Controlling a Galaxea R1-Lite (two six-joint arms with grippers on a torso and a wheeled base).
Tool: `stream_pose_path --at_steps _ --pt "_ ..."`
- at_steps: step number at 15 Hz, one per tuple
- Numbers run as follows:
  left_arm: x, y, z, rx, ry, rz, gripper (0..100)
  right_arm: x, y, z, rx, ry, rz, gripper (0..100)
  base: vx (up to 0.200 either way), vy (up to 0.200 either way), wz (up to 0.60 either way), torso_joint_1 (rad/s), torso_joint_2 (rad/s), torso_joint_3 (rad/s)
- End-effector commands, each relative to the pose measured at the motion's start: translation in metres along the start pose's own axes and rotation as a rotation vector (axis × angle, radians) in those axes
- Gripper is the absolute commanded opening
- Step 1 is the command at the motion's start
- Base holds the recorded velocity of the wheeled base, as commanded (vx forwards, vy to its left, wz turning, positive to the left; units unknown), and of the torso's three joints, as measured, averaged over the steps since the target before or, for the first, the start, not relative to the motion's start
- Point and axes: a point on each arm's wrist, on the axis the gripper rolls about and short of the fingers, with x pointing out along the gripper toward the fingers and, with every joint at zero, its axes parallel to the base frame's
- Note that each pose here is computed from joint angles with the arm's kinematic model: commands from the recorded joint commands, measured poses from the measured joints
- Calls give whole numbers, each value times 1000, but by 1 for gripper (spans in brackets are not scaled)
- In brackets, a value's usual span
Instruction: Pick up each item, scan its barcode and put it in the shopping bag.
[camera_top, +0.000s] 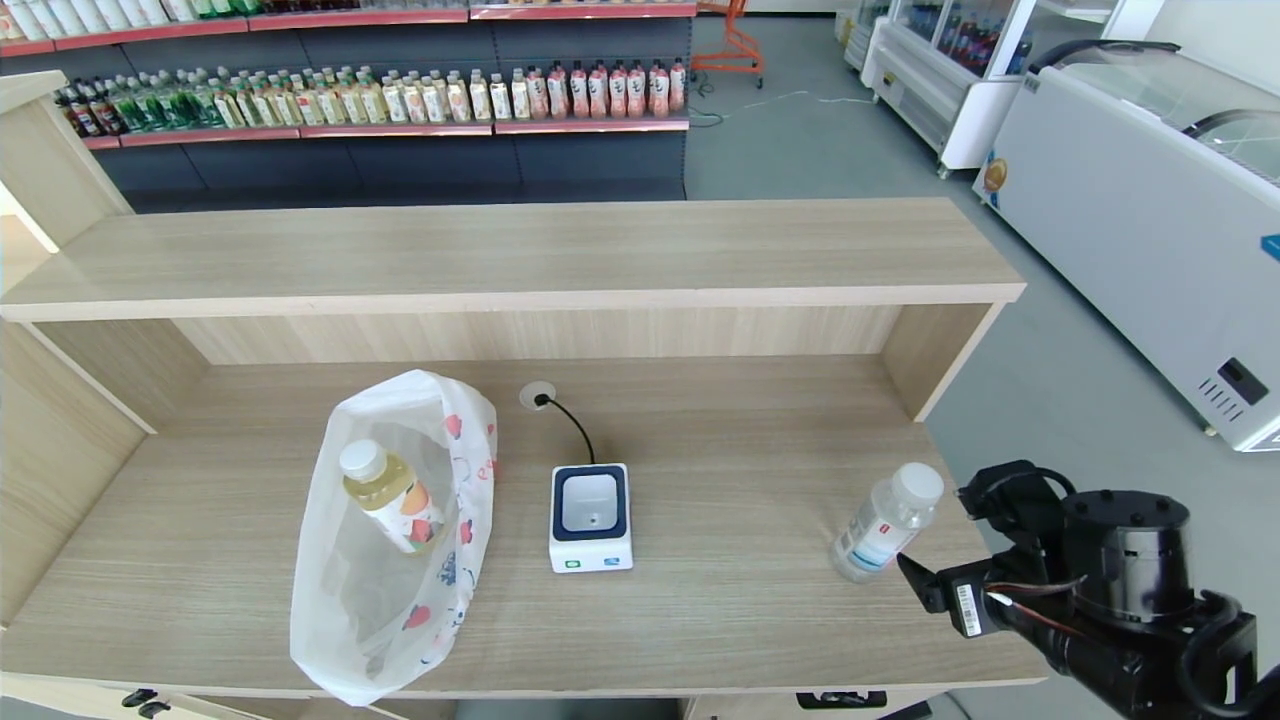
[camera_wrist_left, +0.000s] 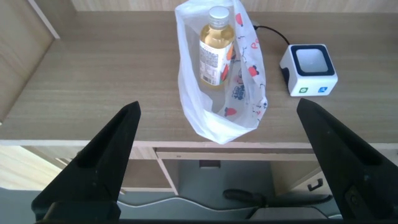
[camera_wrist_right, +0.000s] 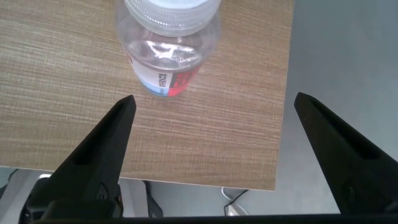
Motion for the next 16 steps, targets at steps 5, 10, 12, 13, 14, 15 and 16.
stream_pose_path --at_steps 5,10,12,13,14,15,16 --pt "0 0 0 0 0 0 100 15 8 -7 -7 -4 30 100 0 0 0 0 0 0" --pt "0 0 0 0 0 0 100 32 15 -9 -30 -37 43 100 0 0 0 0 0 0" --pt "0 0 0 0 0 0 100 40 18 -8 -25 -54 44 100 0 0 0 0 0 0" --pt "0 0 0 0 0 0 100 42 20 -8 -25 -58 48 100 0 0 0 0 0 0" --pt "0 0 0 0 0 0 100 44 20 -8 -24 -58 53 100 0 0 0 0 0 0" --pt "0 0 0 -2 0 0 100 45 22 -7 -26 -60 61 100 0 0 0 0 0 0" --pt "0 0 0 -2 0 0 100 46 24 -7 -25 -65 69 100 0 0 0 0 0 0"
